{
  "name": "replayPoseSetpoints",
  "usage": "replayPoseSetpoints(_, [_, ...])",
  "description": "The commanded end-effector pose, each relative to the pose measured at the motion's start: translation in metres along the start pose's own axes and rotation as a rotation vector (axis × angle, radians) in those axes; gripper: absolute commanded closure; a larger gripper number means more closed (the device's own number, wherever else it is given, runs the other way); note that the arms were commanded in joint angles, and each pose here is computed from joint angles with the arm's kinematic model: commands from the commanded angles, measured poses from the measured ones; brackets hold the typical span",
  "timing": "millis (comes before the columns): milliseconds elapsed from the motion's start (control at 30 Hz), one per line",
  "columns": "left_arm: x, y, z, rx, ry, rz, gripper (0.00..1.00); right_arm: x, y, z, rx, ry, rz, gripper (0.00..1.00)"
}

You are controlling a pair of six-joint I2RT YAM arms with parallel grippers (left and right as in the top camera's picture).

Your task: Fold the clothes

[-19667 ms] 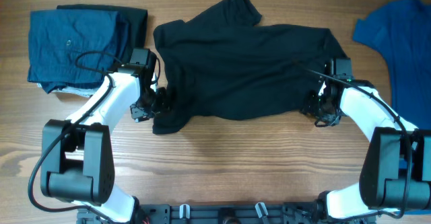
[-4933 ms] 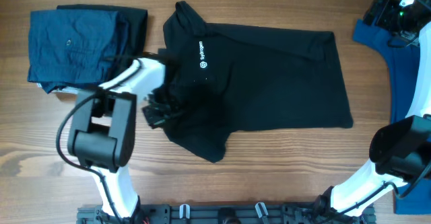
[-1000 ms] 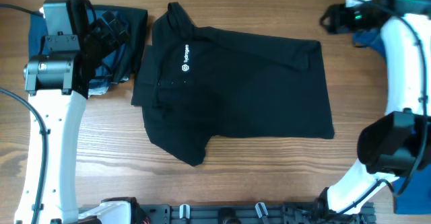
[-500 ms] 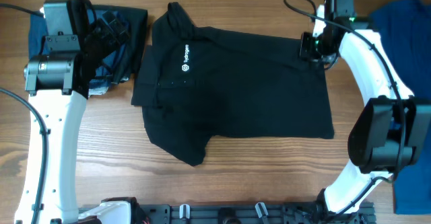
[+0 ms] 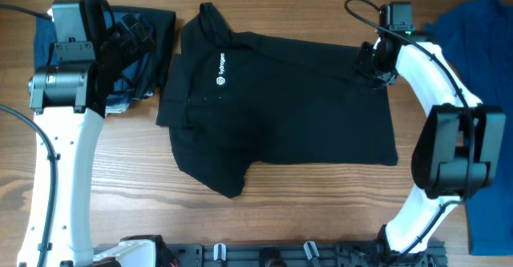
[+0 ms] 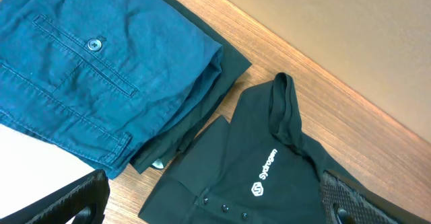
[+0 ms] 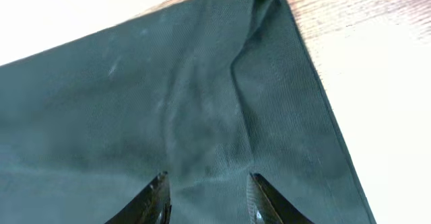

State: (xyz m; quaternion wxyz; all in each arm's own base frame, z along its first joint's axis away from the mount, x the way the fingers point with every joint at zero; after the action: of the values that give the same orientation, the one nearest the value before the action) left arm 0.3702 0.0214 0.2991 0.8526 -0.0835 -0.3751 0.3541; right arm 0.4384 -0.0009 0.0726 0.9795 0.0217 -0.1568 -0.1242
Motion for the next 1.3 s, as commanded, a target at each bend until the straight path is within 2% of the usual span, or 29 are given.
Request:
replayPoseSetpoints(0, [0.0019, -0.0008, -0.0007, -0.003, -0.001, 0.001, 0.00, -0.0068, -0.0078, -0.0280, -0.053, 0.033, -0.054, 0.62])
replayPoseSetpoints(633, [0.0018, -0.0009, -0.0008, -0.003, -0.001, 0.000, 0.00, -0.0057, -0.0086, -0.0355, -0.055, 0.027, -0.129, 0.60])
replayPoseSetpoints(833, [0.0019, -0.0008, -0.0008, -0.003, -0.001, 0.001, 0.00, -0.0093, -0.0121, -0.0352, -0.077, 0.041, -0.128, 0.50])
replayPoseSetpoints(1267, [0.0019, -0.0008, -0.0007, -0.003, -0.001, 0.001, 0.00, -0.0140, -0.0119, -0.0351, -0.076, 0.063, -0.128, 0.54])
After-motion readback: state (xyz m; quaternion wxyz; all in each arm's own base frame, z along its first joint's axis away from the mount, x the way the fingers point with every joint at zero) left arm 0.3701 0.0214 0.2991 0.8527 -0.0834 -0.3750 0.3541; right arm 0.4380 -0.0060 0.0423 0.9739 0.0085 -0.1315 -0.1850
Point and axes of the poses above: each gripper's point midway between its finger pads, its own z axis back along the fingers, its own y axis along the line the jaws close on, x = y × z, the point moved 3 cm from there along z, back along the fingers, and after that the axes turned 10 degrees about z, right-handed, at the moved point
